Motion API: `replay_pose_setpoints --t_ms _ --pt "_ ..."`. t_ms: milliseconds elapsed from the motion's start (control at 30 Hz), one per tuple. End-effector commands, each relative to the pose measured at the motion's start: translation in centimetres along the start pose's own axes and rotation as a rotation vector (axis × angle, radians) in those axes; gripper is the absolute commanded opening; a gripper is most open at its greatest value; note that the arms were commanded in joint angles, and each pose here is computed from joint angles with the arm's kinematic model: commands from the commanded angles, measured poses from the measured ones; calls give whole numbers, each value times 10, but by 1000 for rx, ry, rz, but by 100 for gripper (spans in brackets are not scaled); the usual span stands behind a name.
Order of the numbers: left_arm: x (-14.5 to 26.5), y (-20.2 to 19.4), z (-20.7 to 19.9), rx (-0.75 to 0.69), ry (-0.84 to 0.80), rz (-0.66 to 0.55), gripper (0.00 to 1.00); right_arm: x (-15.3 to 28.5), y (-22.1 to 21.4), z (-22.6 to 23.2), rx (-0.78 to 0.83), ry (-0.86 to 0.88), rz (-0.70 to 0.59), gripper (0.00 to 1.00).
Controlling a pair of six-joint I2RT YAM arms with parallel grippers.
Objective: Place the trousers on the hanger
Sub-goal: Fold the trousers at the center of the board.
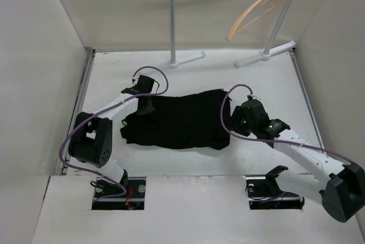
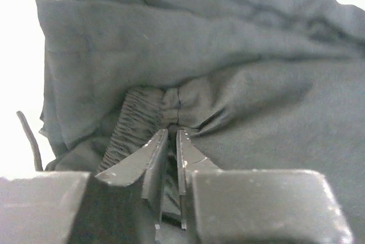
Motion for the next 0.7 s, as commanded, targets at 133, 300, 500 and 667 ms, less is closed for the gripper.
replay_pose_setpoints --t_ms 133,300,500,667 --pt "-6 38 15 174 61 -151 7 -22 -27 2 16 35 105 39" --pt "12 55 15 223 31 -225 24 -30 -28 -1 15 15 117 21" --pt "75 69 -38 125 -154 -315 49 -16 -27 -1 -9 24 88 16" --pt "103 37 -148 -71 -391 -195 52 -7 -28 -4 -17 39 82 12"
Point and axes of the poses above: each gripper's point midway between its finger pads, its own x axis back along the fingers, its own z axis along the line the jaws close on, y = z × x, the point moved 8 cm from there along x, back along the fingers, and after that the axes turned 4 degrees about x, right-handed, at the moved point
